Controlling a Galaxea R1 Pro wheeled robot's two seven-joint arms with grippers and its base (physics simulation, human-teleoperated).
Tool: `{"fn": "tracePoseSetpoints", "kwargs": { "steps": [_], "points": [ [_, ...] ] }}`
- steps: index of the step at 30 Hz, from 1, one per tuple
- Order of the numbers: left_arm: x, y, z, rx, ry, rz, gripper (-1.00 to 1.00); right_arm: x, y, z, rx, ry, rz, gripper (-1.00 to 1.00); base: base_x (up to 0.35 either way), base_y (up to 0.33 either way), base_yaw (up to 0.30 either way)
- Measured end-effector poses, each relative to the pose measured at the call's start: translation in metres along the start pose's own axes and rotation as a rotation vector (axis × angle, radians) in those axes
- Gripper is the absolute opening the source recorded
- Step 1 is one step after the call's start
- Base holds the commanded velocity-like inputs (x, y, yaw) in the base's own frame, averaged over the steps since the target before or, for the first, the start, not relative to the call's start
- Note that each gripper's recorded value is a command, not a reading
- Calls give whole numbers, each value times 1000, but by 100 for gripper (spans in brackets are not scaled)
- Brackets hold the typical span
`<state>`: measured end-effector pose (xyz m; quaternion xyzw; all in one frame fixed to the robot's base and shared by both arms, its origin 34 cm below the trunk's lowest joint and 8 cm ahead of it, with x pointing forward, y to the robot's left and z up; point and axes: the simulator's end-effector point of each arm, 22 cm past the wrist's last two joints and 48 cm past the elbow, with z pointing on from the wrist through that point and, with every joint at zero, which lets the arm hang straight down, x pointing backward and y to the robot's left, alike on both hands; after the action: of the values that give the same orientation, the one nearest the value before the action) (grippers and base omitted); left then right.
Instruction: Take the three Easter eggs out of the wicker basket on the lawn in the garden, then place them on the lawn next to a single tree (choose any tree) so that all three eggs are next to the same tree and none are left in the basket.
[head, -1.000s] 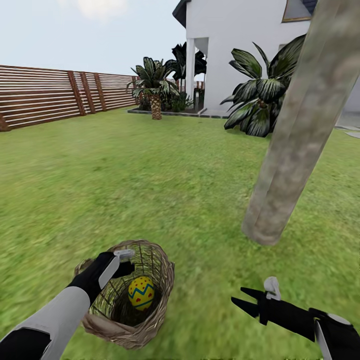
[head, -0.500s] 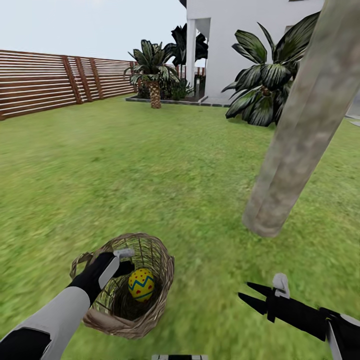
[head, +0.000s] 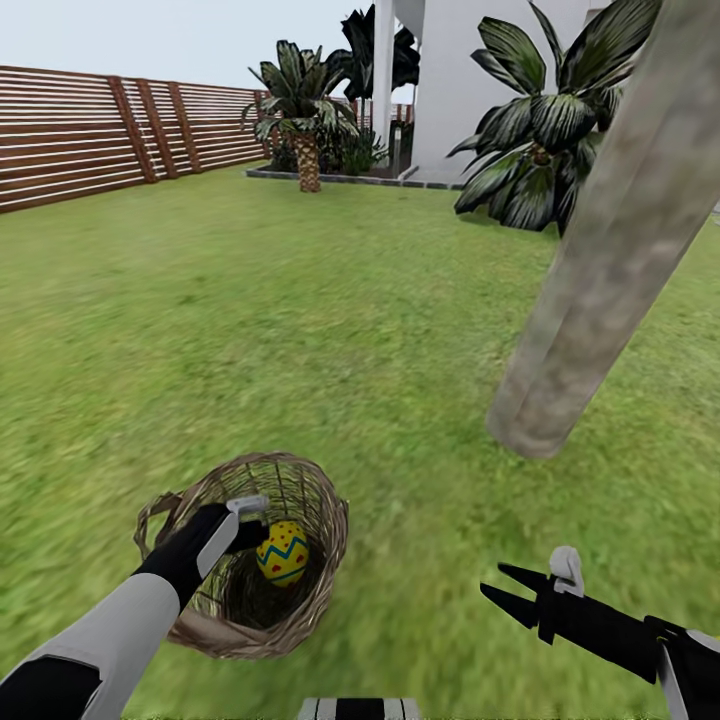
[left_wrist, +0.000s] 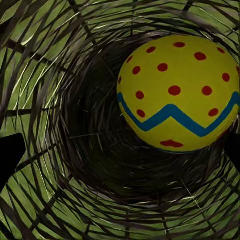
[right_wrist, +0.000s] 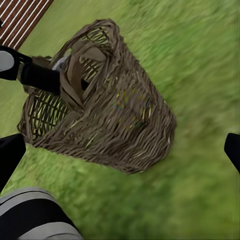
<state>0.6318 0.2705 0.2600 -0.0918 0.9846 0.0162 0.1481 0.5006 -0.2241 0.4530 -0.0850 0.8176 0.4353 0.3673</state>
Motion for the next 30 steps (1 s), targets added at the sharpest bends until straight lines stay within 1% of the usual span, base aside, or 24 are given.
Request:
{"fn": "tracePoseSetpoints", "kwargs": {
  "steps": [4,6,19,23,26,30],
  "points": [
    [-1,1,8,-4,-19,-7,100,6,-4,2,3,10,12,100,0,0,0],
    [0,1,11,-5,-19,-9,100,8,-7,3,5,15,18,100,0,0,0],
    [13,-3,34,0,11,-9,100,27,-21,9,18,49,60,100,0,0,0],
    [18,-13,41,48,20,-7,100,34,-26,11,27,60,72,100,0,0,0],
    [23,-17,46,65,31,-6,100,38,-30,13,32,69,80,100,0,0,0],
    [29,-18,54,71,40,-6,100,46,-34,15,36,84,92,100,0,0,0]
  ]
}}
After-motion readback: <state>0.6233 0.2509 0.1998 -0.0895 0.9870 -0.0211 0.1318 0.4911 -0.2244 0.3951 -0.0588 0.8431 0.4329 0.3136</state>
